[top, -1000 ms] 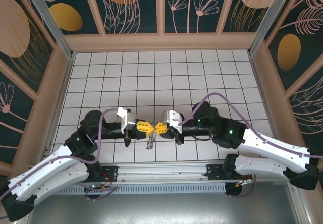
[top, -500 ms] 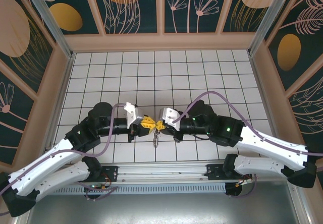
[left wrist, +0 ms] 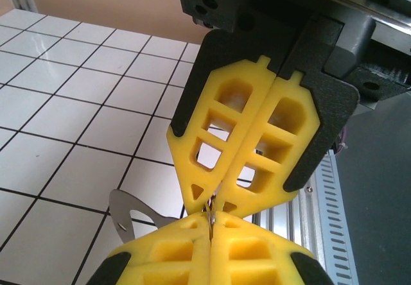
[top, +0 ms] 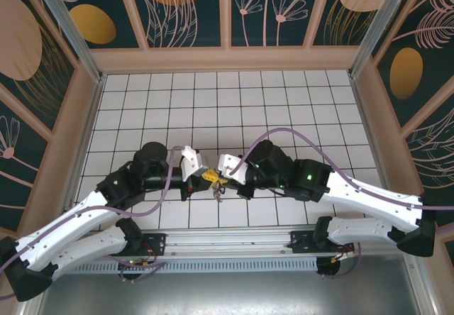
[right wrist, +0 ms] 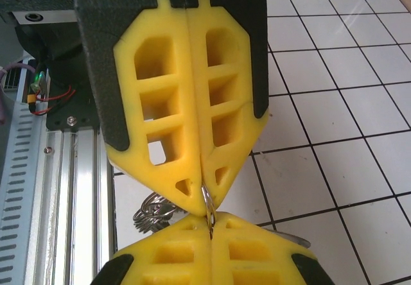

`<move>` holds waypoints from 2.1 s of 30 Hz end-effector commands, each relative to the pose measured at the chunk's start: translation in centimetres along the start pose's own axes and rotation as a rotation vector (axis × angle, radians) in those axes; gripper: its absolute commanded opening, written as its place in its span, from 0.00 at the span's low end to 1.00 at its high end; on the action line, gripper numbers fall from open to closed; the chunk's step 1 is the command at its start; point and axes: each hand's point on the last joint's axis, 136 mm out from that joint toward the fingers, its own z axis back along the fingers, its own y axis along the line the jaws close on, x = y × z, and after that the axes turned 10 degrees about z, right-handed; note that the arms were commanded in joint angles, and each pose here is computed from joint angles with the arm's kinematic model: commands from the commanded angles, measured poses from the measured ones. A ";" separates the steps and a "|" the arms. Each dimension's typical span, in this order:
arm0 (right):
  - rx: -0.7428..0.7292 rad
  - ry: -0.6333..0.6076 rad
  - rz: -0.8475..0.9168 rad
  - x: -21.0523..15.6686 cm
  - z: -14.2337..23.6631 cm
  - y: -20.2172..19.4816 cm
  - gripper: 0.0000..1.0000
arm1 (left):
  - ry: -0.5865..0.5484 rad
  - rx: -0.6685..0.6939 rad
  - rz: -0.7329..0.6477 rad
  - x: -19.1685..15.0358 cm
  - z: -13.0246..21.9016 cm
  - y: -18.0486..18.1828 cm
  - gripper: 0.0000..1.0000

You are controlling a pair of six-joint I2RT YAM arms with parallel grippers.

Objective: Put the keys on the keyring

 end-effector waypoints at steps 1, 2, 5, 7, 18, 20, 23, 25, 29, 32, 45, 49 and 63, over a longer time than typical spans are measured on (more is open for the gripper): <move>-0.067 -0.137 0.013 3.1 1.2 -1.2 0.00 | -0.106 -0.114 -0.039 2.2 0.8 -2.6 0.00; -0.062 -0.149 0.005 3.1 1.2 -1.1 0.00 | -0.132 -0.130 -0.045 2.6 1.1 -3.0 0.00; -0.054 -0.188 -0.013 3.0 1.2 -0.6 0.07 | -0.238 -0.193 -0.074 4.0 2.1 -4.4 0.00; -0.043 -0.231 -0.021 3.2 1.4 -0.2 0.13 | -0.305 -0.241 -0.081 4.8 2.8 -5.3 0.00; -0.001 -0.335 -0.021 4.3 2.4 0.8 0.24 | -0.387 -0.304 -0.084 5.4 4.1 -6.7 0.00; 0.005 -0.346 -0.019 4.4 2.5 1.0 0.23 | -0.395 -0.309 -0.083 5.4 4.3 -6.8 0.00; 0.007 -0.365 -0.016 4.7 2.8 1.1 0.17 | -0.408 -0.323 -0.081 5.4 4.5 -7.0 0.00; 0.011 -0.383 -0.009 5.0 3.2 1.2 0.14 | -0.412 -0.330 -0.075 5.3 4.4 -6.9 0.00; 0.008 -0.411 0.006 5.3 3.9 1.4 0.00 | -0.374 -0.317 -0.057 4.8 3.6 -6.4 0.00; -0.011 -0.422 0.008 5.3 4.4 1.1 0.00 | -0.320 -0.276 -0.045 4.2 2.9 -5.7 0.00; -0.098 -0.121 -0.002 2.1 1.1 -1.5 0.00 | -0.036 -0.067 -0.024 1.9 0.8 -2.0 0.09; -0.104 -0.115 0.011 2.4 1.4 -1.7 0.00 | 0.006 -0.023 -0.006 1.1 0.3 -0.9 0.00; -0.051 -0.323 0.010 4.7 3.9 0.0 0.16 | -0.355 -0.262 -0.022 5.5 3.1 -5.4 0.00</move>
